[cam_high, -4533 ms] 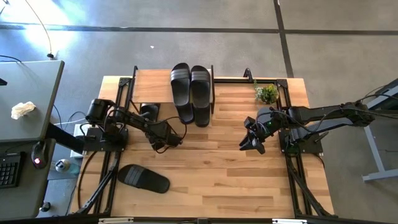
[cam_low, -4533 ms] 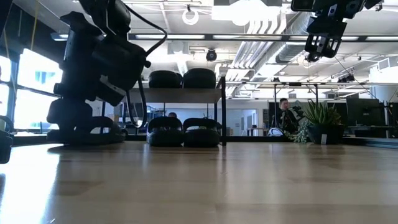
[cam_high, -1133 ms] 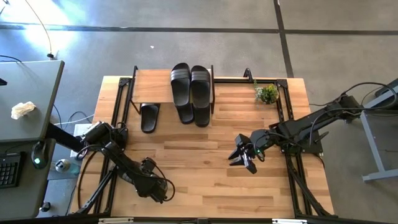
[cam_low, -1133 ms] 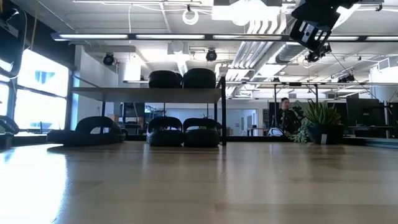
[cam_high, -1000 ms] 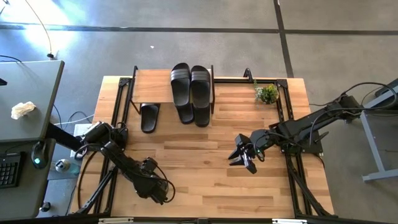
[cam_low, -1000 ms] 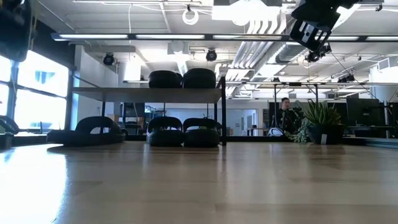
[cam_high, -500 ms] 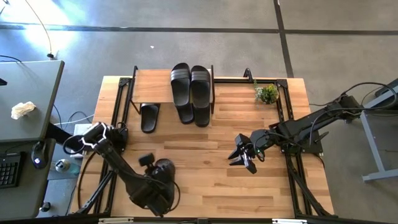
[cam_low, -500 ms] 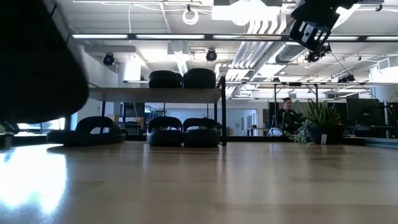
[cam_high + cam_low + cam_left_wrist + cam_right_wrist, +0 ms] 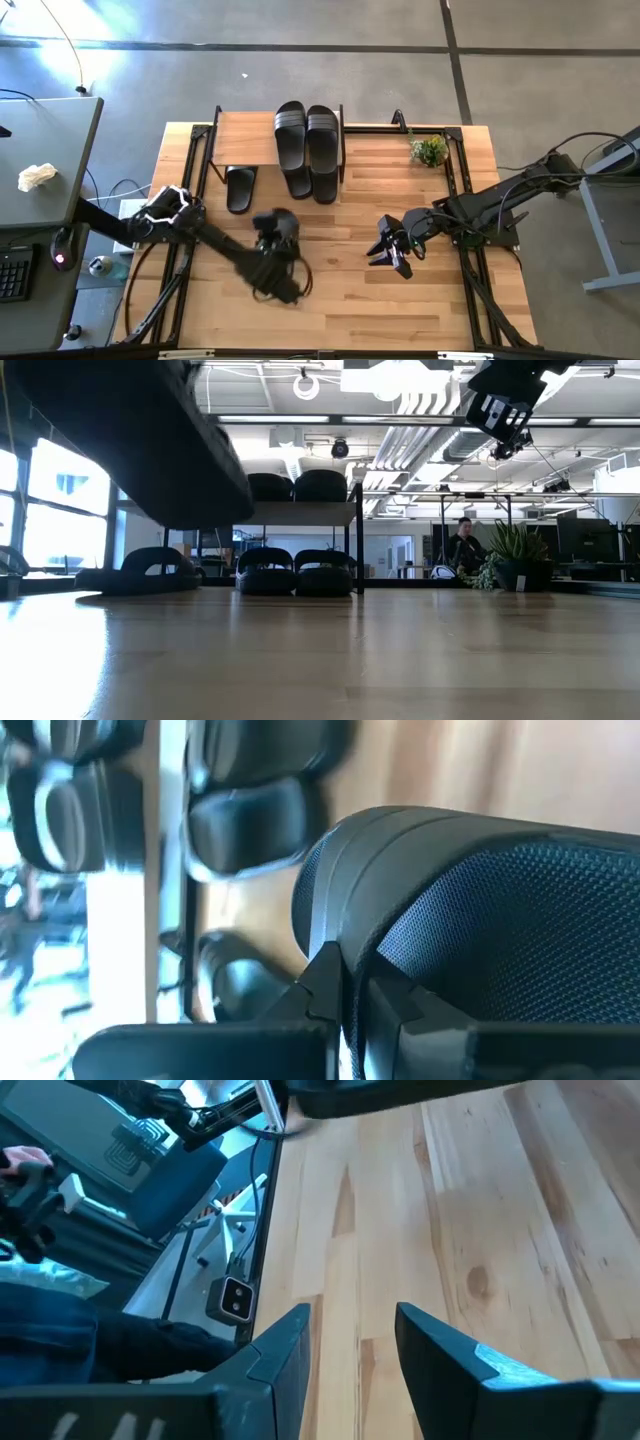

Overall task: Pick and place slides into the shelf
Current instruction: Put the black slipper under the shelf

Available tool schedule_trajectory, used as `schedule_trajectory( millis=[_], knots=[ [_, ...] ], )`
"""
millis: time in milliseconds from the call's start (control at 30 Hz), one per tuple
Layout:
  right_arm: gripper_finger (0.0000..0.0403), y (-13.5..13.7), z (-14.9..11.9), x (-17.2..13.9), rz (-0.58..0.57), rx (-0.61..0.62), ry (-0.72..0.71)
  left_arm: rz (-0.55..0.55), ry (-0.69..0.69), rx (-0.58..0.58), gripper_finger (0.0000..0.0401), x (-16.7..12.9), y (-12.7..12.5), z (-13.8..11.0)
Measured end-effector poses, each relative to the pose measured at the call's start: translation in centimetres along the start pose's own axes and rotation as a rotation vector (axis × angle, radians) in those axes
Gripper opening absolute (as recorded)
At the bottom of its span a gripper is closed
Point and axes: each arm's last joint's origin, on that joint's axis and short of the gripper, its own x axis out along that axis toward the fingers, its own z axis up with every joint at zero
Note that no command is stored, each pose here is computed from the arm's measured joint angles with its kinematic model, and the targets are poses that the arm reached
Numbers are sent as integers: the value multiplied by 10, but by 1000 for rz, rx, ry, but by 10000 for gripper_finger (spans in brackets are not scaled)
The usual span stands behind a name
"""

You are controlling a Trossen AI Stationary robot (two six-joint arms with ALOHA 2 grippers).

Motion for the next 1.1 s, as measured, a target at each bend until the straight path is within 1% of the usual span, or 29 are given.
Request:
schedule_trajectory(
  millis=[133,267,333,467,567,700,900,1100],
  knots=[
    [138,-1,0,0,-19,7,-12,76,103,36,2,36,3,-7],
    [138,-1,1,0,-39,14,-25,140,154,90,2,62,-2,-20],
    [138,-2,1,0,-54,19,-35,150,141,121,2,72,-8,-26],
    [138,-2,1,0,-72,19,-46,162,80,140,4,88,-18,-33],
    [138,-3,2,0,-83,32,-54,202,57,157,2,95,-21,-39],
    [138,-3,2,0,-83,57,-57,227,93,165,2,113,-20,-49],
    [138,-3,2,0,-81,96,-59,227,130,134,4,140,-17,-57],
    [138,-2,2,0,-79,122,-60,240,128,179,4,154,-13,-58]
  ],
)
